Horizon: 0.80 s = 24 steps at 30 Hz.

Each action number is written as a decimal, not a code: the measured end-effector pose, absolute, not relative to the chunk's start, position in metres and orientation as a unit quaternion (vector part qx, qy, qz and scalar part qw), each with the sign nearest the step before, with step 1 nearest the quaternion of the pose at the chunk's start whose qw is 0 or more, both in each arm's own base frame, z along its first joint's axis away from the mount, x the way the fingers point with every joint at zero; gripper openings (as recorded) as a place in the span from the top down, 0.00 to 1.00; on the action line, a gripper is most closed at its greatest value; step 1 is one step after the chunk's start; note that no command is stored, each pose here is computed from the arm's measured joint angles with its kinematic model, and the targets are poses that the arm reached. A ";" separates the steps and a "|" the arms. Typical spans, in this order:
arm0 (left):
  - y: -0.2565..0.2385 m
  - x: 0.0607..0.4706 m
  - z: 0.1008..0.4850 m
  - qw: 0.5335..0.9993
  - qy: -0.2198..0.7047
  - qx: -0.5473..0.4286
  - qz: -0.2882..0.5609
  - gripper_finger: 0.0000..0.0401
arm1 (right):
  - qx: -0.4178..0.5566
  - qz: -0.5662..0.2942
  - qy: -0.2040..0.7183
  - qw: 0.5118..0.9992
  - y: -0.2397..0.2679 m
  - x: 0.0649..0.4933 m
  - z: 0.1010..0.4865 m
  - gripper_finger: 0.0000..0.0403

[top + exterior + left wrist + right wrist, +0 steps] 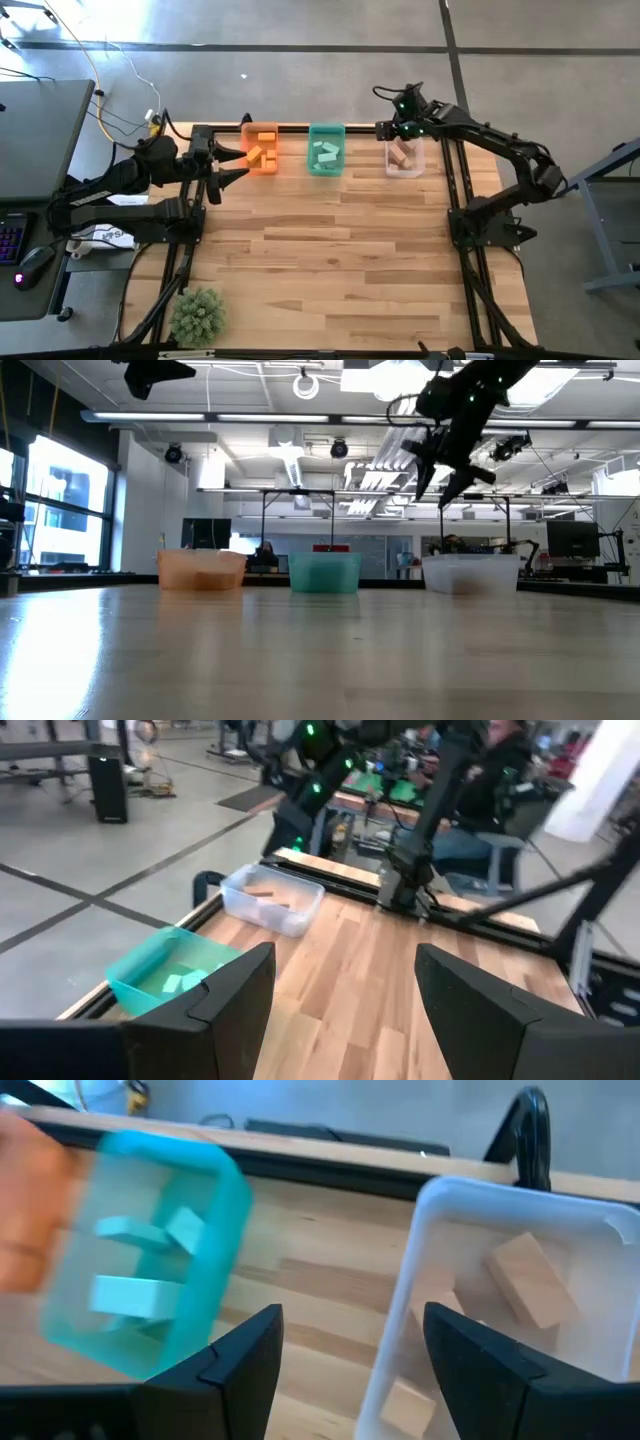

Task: Sort & place blocks by color
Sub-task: Return to Home Position

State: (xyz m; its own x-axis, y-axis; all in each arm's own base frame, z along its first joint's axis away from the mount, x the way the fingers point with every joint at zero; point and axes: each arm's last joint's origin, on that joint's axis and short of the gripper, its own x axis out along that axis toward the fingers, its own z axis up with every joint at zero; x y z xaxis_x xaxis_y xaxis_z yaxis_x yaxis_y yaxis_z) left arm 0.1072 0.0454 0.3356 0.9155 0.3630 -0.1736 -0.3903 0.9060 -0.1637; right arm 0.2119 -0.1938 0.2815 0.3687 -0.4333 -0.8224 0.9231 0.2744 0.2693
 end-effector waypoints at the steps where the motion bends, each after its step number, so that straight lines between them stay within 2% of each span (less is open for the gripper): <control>1: 0.044 0.107 0.335 0.975 0.073 -0.096 0.188 0.43 | 0.383 -0.461 0.313 0.737 -0.190 0.213 0.286 0.44; 7: 0.036 0.103 0.322 0.974 0.091 -0.102 0.179 0.43 | 0.383 -0.439 0.285 0.761 -0.162 0.220 0.305 0.44; 15: 0.030 0.096 0.264 0.977 0.008 -0.141 0.157 0.43 | 0.370 -0.368 0.269 0.809 -0.117 0.231 0.324 0.44; 24: 0.032 0.099 0.203 0.970 -0.008 -0.157 0.183 0.43 | 0.332 -0.275 0.234 0.871 -0.080 0.250 0.339 0.44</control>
